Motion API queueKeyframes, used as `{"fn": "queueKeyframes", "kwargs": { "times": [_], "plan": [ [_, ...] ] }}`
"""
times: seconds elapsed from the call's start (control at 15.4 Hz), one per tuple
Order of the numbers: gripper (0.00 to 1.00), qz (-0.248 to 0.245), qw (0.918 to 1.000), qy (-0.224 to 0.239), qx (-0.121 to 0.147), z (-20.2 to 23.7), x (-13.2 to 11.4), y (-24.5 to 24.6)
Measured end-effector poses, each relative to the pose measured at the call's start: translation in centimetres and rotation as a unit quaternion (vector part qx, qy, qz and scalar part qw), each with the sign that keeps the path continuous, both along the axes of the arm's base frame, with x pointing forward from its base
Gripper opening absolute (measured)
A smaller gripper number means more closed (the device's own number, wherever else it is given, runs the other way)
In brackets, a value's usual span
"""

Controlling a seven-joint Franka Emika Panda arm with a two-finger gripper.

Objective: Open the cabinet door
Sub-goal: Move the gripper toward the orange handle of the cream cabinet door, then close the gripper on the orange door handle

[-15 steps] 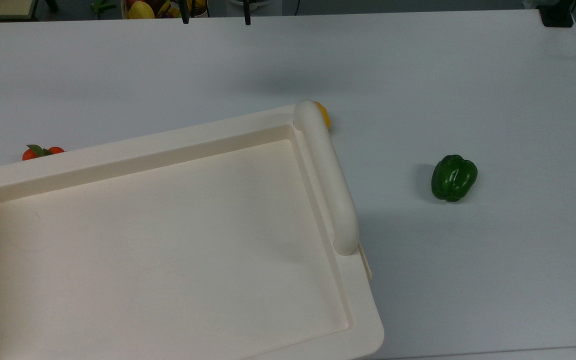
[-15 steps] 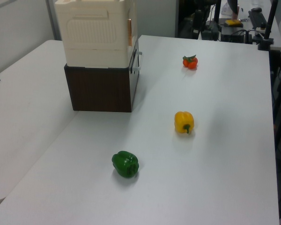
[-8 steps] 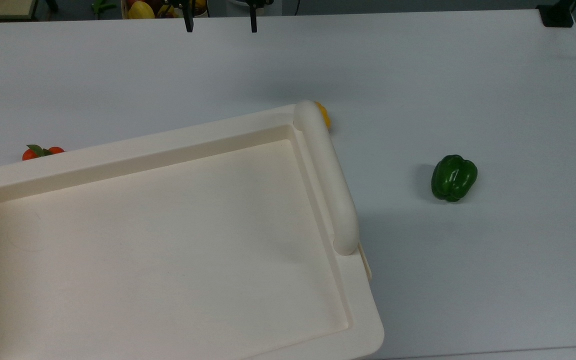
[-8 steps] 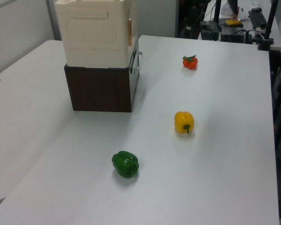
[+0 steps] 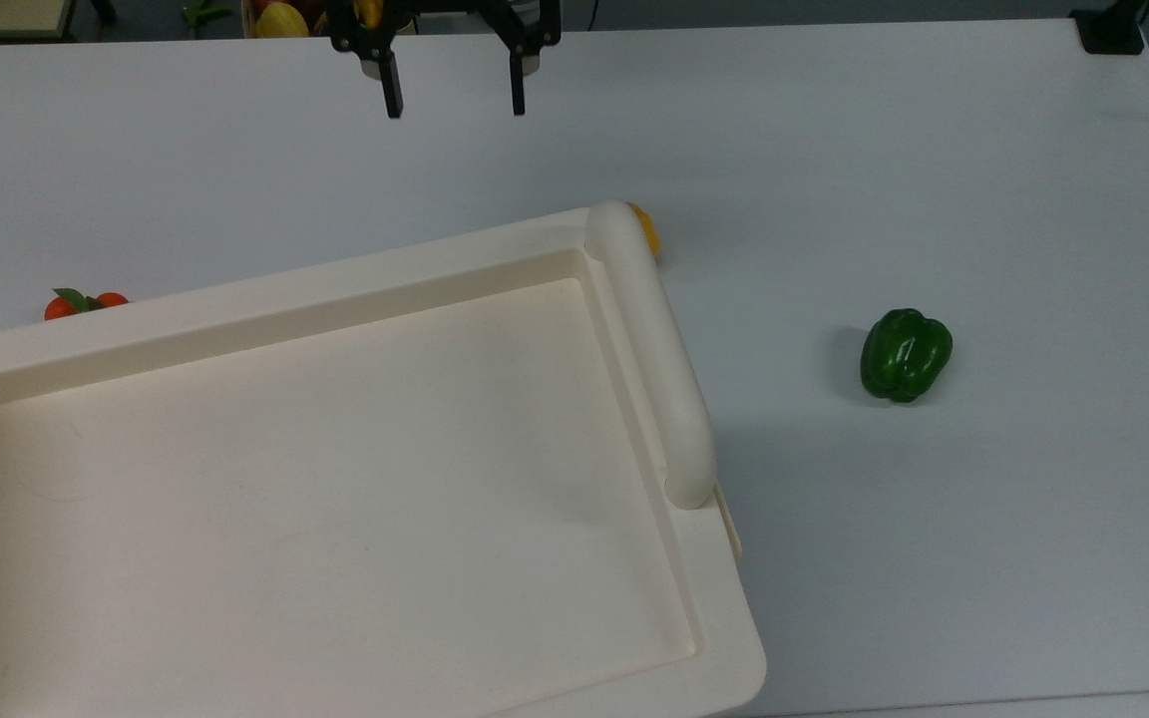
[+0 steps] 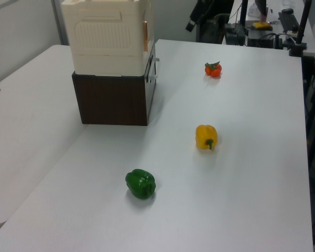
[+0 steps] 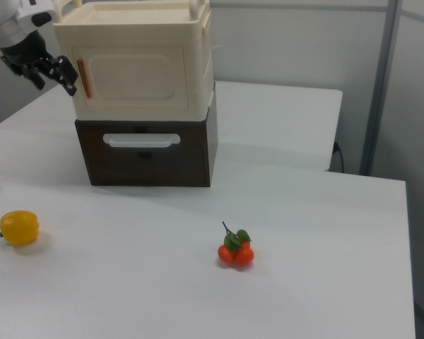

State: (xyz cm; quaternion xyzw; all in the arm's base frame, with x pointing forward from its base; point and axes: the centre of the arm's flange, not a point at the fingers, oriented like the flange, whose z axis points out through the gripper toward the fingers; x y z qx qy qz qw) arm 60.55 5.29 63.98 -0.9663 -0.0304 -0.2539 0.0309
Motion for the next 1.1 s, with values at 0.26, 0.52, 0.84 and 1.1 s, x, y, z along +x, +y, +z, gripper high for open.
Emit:
{"fn": "queueKeyframes", "kwargs": {
  "times": [0.26,0.52,0.84,1.1],
  "plan": [
    [0.80,-0.004,0.9985,-0.051,0.020,-0.4,1.7,0.4],
    [0.62,-0.004,0.9952,-0.095,0.024,-1.8,3.6,0.7],
    [0.42,0.003,0.9930,-0.116,0.023,-3.3,5.2,1.3],
    [0.41,0.009,0.9894,-0.143,0.024,-3.6,6.5,2.0]
  ]
}}
